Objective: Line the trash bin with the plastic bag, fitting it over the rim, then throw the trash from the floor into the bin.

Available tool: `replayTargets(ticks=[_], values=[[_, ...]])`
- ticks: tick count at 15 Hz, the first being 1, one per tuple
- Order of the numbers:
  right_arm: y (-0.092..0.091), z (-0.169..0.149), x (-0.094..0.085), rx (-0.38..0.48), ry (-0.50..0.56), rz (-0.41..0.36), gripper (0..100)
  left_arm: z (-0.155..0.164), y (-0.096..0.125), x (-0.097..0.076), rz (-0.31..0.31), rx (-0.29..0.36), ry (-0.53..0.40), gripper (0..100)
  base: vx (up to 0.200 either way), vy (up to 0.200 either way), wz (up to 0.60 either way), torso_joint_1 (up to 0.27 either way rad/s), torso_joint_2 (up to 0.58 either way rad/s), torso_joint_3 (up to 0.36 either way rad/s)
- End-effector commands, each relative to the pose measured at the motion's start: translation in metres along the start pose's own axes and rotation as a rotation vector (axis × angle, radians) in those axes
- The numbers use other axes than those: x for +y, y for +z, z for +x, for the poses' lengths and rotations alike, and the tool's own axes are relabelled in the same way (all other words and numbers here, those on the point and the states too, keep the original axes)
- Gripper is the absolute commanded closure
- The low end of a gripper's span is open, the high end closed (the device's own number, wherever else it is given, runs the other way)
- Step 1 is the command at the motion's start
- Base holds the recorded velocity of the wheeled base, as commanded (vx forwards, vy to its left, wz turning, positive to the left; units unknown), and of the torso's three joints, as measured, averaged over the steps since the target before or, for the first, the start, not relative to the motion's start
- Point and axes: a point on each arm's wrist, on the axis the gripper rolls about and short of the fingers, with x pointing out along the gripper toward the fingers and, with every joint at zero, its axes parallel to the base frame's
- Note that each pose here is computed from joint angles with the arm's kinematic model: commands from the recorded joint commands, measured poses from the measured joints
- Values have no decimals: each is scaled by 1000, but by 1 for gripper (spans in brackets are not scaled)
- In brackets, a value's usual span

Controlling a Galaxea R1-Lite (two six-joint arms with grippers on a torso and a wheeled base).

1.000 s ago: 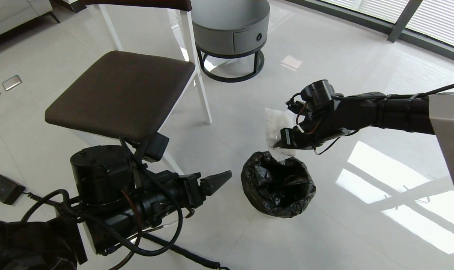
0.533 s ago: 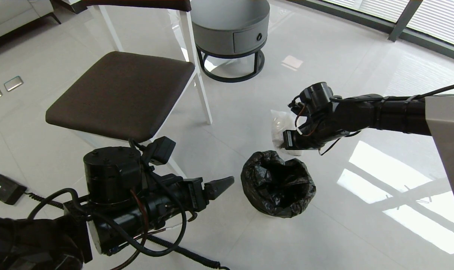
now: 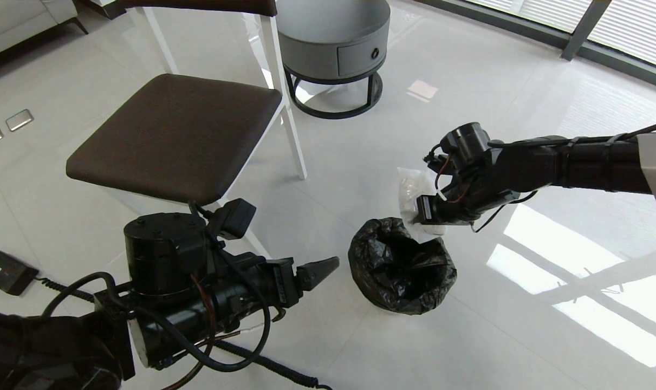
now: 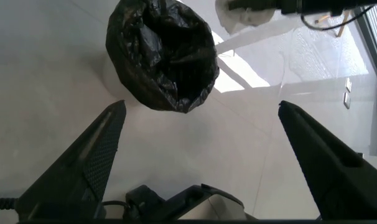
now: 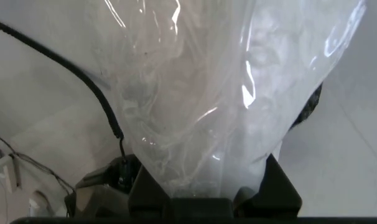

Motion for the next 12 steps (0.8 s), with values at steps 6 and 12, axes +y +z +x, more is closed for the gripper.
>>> replayTargets(ticks=[6, 12], values=[[-14, -2, 3, 18, 9, 2, 100, 1, -11, 5, 36, 38, 15, 0, 0, 0, 0, 0, 0, 0], [-28, 7, 4, 72, 2, -2, 0, 1, -11, 5, 36, 40, 17, 0, 0, 0, 0, 0, 0, 0]])
